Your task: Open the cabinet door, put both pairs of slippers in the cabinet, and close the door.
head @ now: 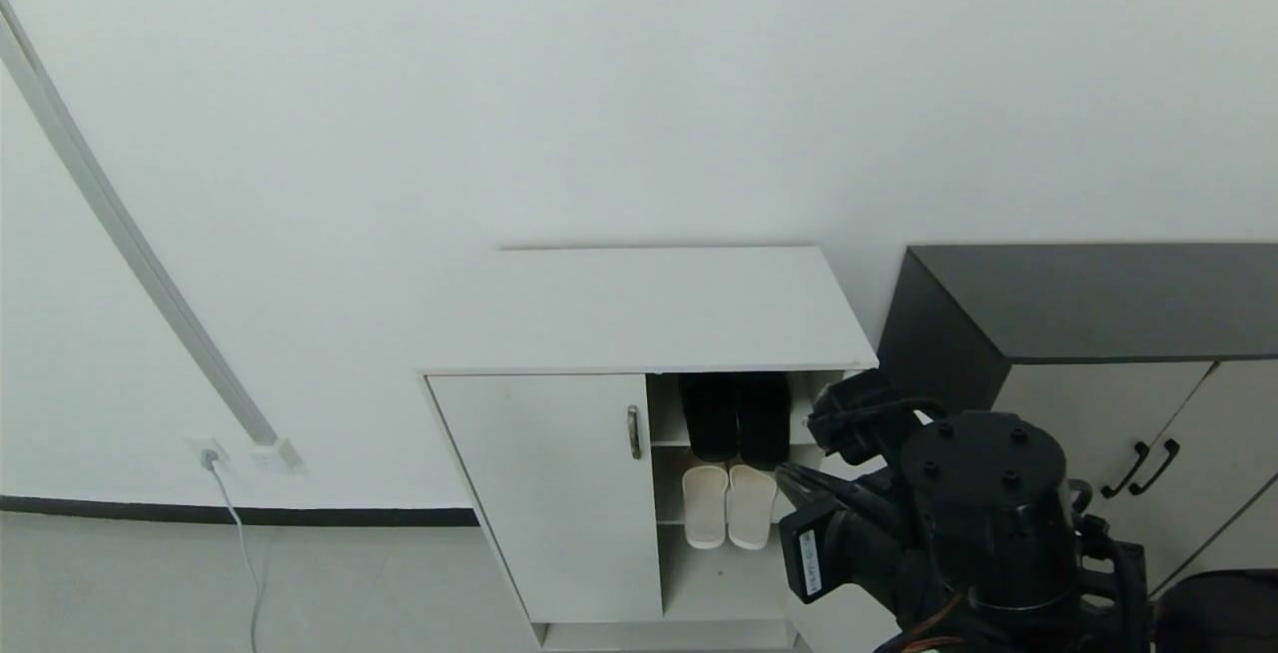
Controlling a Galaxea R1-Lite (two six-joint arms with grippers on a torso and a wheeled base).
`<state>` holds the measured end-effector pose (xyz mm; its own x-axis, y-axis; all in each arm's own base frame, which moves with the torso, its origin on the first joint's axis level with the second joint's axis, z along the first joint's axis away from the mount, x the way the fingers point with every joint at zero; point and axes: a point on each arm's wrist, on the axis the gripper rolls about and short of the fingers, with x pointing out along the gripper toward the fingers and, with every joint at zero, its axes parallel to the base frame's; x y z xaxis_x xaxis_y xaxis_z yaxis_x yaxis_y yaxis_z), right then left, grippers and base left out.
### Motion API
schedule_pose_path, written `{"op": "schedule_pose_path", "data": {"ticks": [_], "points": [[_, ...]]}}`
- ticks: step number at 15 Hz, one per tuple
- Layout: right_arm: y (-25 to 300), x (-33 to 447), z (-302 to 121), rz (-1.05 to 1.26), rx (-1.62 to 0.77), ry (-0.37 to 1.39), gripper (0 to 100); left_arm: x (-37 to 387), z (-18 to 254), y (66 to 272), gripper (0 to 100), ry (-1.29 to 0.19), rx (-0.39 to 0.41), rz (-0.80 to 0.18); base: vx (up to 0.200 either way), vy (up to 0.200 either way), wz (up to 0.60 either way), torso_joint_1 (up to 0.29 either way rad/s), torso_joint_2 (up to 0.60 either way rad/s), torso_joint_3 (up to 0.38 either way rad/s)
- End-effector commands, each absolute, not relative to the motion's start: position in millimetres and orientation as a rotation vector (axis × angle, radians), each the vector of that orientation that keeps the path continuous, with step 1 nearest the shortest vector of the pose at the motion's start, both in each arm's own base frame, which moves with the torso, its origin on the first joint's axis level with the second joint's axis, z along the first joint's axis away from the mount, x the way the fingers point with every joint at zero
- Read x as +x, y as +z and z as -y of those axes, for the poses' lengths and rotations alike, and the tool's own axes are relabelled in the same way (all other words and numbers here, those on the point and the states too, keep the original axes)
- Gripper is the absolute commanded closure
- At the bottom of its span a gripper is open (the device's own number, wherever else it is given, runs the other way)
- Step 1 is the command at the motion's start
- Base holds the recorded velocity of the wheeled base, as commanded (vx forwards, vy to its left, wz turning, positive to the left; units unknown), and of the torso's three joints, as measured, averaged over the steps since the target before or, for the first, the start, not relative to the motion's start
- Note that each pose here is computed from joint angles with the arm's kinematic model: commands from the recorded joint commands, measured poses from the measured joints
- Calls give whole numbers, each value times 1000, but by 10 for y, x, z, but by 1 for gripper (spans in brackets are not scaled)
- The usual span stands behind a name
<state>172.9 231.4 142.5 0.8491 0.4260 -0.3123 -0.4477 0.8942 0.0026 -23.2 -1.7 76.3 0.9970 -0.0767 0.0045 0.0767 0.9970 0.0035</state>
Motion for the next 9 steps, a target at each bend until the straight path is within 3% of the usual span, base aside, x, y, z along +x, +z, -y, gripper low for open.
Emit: {"op": "schedule_pose_path", "data": {"ticks": [1, 8, 9], "points": [[1422, 1730, -2317, -313, -71, 461, 100, -231, 17, 763, 100, -77, 3, 3, 0, 0, 0, 0, 0, 0], [1422, 1730, -2317, -313, -73, 463, 100, -231, 17, 763, 100, -77, 3, 3, 0, 0, -600, 3, 0, 4], [1418, 1738, -2314, -314, -73, 459, 100, -231, 17, 763, 100, -77, 3, 3, 0, 0, 0, 0, 0, 0]]}}
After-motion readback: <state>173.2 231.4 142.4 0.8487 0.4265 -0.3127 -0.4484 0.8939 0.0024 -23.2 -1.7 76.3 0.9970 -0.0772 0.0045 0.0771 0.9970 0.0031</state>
